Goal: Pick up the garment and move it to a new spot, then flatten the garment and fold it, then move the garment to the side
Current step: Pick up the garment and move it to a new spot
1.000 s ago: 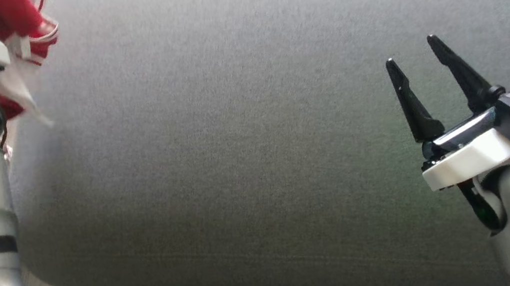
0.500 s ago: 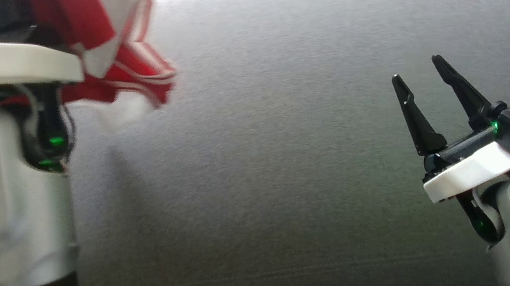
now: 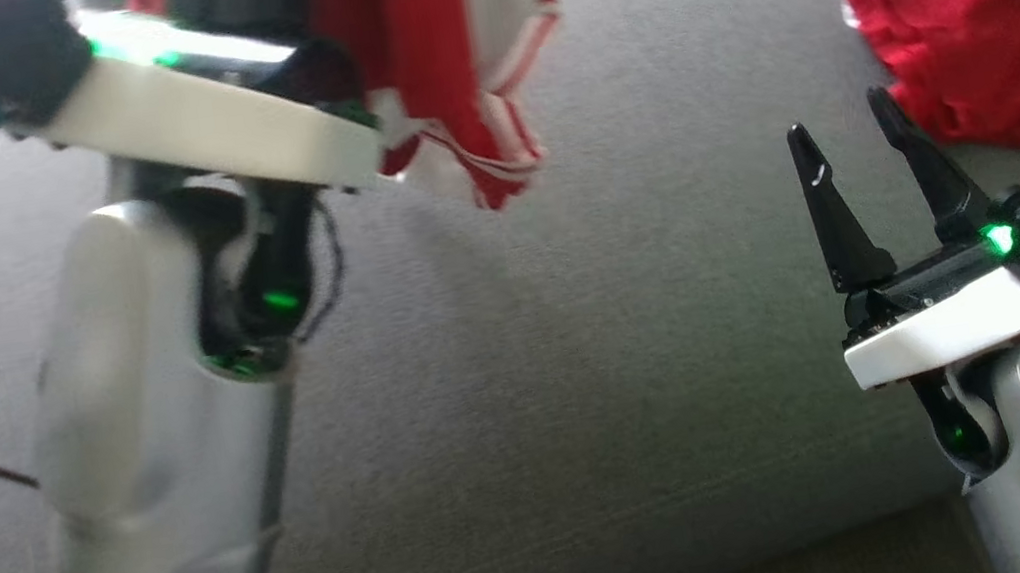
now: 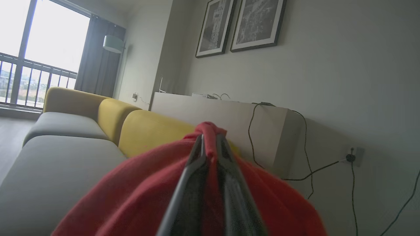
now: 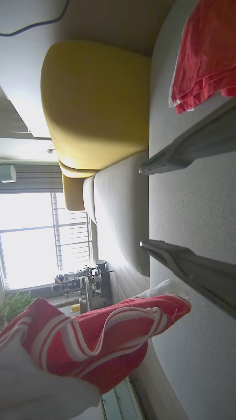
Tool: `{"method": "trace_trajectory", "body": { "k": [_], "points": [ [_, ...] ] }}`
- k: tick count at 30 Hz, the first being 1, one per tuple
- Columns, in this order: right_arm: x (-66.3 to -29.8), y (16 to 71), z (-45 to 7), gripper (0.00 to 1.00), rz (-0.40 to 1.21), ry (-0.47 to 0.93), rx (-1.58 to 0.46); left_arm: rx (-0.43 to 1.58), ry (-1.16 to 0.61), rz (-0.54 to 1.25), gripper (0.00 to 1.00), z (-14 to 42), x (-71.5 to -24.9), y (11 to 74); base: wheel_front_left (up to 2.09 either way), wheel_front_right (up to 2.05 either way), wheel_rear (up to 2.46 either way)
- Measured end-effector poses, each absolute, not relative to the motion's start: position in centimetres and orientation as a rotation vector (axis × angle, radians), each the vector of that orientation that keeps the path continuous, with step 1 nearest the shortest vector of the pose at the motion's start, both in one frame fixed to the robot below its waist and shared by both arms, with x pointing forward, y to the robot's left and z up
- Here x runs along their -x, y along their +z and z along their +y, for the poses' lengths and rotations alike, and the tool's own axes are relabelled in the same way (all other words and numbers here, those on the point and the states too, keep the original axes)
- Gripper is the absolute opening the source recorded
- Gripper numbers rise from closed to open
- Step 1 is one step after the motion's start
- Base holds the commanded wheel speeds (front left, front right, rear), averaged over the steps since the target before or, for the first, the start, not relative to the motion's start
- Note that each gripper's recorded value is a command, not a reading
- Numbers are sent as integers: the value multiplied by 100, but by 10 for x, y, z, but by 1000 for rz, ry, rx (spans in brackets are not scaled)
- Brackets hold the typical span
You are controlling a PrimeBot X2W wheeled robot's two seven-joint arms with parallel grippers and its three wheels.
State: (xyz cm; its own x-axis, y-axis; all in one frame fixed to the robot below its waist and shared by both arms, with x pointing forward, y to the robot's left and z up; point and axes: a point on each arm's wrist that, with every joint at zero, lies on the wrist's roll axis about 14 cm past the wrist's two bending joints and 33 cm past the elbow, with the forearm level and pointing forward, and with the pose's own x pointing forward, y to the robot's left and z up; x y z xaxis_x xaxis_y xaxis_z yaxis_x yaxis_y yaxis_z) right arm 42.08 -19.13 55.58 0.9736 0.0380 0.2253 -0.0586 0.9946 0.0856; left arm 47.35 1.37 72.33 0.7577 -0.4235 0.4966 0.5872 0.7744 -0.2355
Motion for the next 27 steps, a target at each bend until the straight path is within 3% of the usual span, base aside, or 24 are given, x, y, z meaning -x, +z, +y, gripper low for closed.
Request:
{"method": "trace_trajectory", "body": {
  "k": [5, 8, 14, 18, 19, 20, 27],
  "points": [
    [-414, 555, -215, 100, -224, -18, -103, 618, -730, -335, 0, -39, -459, 723, 0, 0, 0],
    [-412, 554, -228, 100, -223, -52, -109, 754, -739, -217, 0, -55, -464, 708, 0, 0, 0],
    [-417, 555, -238, 100, -229, -77, -103, 773, -543, 69, 0, -44, -512, 613, 0, 0, 0],
    [-422, 553, -238, 100, -226, -78, -108, 634, -395, 271, 0, -6, -521, 521, 0, 0, 0],
    [-425, 551, -233, 100, -221, -66, -113, 522, -326, 345, 90, 19, -518, 481, 0, 0, 0],
    [-427, 550, -231, 100, -220, -58, -115, 482, -290, 373, 100, 32, -516, 465, 0, 0, 0],
    [-437, 547, -212, 100, -215, -7, -115, 447, -209, 241, 100, 67, -517, 467, 0, 0, 0]
  ]
}}
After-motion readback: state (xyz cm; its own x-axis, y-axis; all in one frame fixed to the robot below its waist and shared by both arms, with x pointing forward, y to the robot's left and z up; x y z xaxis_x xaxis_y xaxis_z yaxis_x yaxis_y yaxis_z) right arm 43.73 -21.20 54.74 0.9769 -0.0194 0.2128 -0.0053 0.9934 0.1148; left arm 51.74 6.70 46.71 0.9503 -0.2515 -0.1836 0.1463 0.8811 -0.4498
